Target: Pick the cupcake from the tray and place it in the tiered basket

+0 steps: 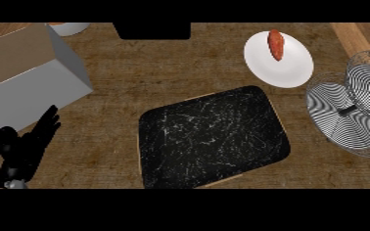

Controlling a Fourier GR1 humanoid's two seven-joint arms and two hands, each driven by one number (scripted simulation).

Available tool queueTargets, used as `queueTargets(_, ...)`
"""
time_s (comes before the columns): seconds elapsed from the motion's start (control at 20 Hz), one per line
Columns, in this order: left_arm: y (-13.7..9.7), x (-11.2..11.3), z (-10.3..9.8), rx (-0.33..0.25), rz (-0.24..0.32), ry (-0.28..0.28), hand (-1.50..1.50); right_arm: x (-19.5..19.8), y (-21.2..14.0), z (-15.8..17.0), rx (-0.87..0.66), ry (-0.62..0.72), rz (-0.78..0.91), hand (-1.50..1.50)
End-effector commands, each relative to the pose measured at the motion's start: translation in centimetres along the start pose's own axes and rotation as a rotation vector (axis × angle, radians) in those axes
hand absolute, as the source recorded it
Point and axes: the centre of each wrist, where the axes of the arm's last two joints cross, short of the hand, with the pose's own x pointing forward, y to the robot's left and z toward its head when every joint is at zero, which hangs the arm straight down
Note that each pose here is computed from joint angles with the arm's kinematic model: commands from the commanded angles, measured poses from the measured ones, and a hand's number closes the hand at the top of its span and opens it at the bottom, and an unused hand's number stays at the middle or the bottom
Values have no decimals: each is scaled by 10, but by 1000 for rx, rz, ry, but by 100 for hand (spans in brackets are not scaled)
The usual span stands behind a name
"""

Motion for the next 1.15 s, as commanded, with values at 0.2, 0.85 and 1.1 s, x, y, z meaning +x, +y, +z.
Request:
queueTargets(0.2,2,4,-2,17,4,-2,0,-17,-64,16,-237,62,-331,-150)
queueTargets(0.85,19,-8,11,61,17,36,0,-146,-108,43,-229,171,-950,-150)
queueTargets(1.1,16,-12,12,75,19,34,0,-191,-90,88,-187,86,-1024,-150)
